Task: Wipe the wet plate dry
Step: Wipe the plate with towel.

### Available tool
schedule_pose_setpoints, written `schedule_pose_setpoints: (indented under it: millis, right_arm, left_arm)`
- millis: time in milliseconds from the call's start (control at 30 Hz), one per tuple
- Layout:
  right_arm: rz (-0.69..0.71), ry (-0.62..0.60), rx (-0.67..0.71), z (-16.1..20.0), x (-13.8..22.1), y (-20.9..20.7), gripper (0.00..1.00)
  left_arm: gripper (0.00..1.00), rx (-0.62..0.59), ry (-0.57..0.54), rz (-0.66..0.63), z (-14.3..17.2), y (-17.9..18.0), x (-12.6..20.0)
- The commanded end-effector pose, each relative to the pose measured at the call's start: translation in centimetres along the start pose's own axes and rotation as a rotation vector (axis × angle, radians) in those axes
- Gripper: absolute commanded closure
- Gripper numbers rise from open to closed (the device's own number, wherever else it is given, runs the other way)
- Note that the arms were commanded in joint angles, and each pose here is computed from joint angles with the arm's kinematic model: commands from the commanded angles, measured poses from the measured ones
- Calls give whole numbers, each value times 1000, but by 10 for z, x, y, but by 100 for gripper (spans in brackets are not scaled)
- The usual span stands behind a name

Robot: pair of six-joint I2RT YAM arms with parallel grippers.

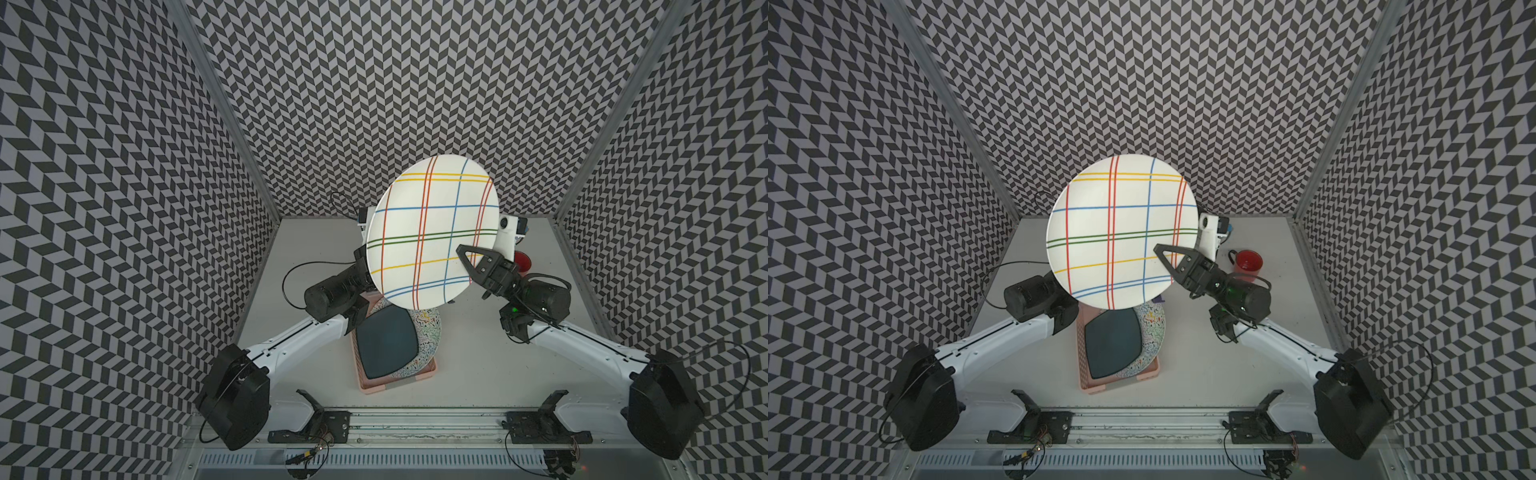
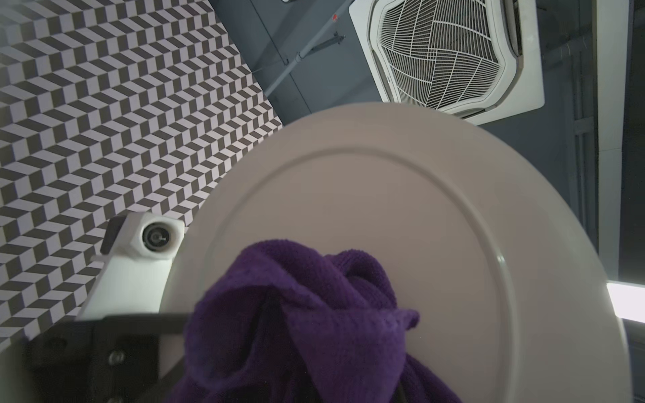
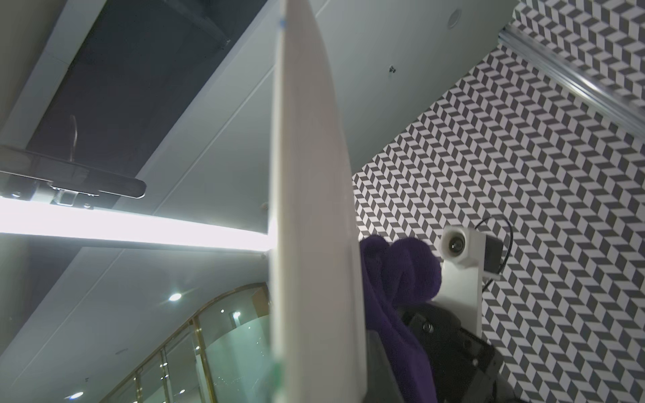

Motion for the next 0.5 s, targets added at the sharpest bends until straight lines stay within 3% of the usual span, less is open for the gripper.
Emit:
schedule_pose_setpoints:
  millis: [0, 233, 333, 467]
  right_arm:
    - [18, -124, 58, -34, 10, 14, 100]
    - [58, 0, 28, 21, 14, 7, 100]
    - [47, 13, 2, 34, 5, 1, 100]
    - [37, -55, 5, 13, -8, -2, 100]
  left_arm:
    - [100, -164, 14, 149, -1, -52, -2]
    - [100, -190, 7, 208, -34, -57, -24]
    - [100, -146, 3, 224, -28, -44, -30]
    - [100, -93, 26, 232, -2, -34, -30]
Point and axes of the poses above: each gripper's point midway between its finger pads, its own x axis back along the fingers, its own y axis along the line the jaws close on, z = x × y, the point moved 3 cm from there along x, back along the fingers, and after that the axes turned 9 degrees about -x, right-handed, at the moved point
